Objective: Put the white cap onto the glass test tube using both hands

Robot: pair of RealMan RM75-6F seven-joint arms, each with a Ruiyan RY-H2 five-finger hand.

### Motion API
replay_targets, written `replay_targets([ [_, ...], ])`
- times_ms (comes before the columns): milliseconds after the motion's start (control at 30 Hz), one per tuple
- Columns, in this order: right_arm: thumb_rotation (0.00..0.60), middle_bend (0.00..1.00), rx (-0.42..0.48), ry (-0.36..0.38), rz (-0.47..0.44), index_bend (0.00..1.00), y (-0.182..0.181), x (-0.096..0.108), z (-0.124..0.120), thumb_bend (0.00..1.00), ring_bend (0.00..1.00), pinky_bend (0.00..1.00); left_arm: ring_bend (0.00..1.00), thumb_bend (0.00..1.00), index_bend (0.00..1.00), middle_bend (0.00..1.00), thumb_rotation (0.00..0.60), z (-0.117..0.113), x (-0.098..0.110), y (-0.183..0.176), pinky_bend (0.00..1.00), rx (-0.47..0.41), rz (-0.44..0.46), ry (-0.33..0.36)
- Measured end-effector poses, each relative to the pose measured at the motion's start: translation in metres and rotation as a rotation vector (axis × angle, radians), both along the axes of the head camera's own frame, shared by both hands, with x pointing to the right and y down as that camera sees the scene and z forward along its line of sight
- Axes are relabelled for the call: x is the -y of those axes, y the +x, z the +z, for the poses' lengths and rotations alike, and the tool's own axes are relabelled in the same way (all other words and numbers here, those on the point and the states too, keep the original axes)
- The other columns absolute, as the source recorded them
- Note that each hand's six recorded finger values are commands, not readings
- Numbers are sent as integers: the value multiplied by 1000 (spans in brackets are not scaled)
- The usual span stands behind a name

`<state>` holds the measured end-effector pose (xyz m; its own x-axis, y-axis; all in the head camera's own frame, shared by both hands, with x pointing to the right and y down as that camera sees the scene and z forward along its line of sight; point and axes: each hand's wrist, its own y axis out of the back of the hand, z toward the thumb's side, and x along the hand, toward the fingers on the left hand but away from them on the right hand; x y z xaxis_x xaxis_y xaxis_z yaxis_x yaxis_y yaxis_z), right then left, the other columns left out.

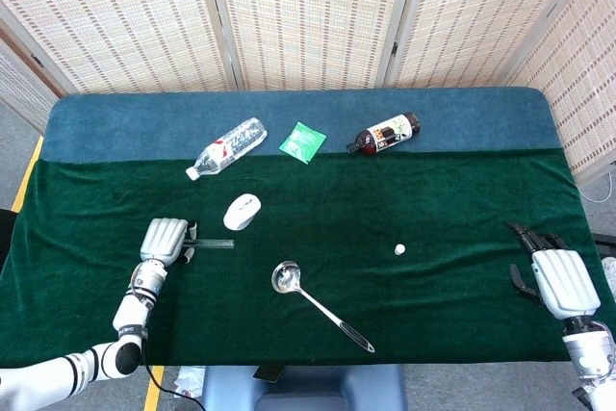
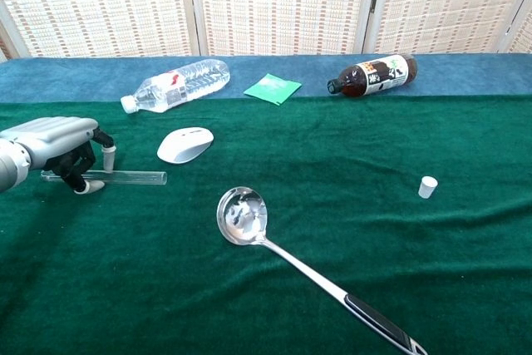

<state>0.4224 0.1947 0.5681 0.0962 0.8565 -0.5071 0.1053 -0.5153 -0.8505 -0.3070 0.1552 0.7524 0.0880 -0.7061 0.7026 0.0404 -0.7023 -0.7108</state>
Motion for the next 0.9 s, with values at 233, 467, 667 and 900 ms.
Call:
replay_targets([
  [233, 600, 248, 0, 0, 4, 122, 1, 0, 0, 573, 395, 224, 861, 381, 558, 903, 600, 3, -1, -1, 812, -1, -4, -5],
  [467, 600, 252, 3, 3, 6, 122, 0, 0, -2, 573, 396, 224, 877, 450, 613, 923, 600, 1, 1, -2, 826, -17, -14, 8],
  [667, 600, 273, 14, 25, 4, 134, -2, 1, -7, 573, 421, 224, 896, 509, 661, 946, 600, -3, 2, -6, 849, -50, -33, 21],
  [900, 600, 327, 11, 33, -10, 163, -9, 4, -9, 573, 484, 301, 902, 532, 670, 952, 600, -16, 4, -11, 852, -149, -87, 32],
])
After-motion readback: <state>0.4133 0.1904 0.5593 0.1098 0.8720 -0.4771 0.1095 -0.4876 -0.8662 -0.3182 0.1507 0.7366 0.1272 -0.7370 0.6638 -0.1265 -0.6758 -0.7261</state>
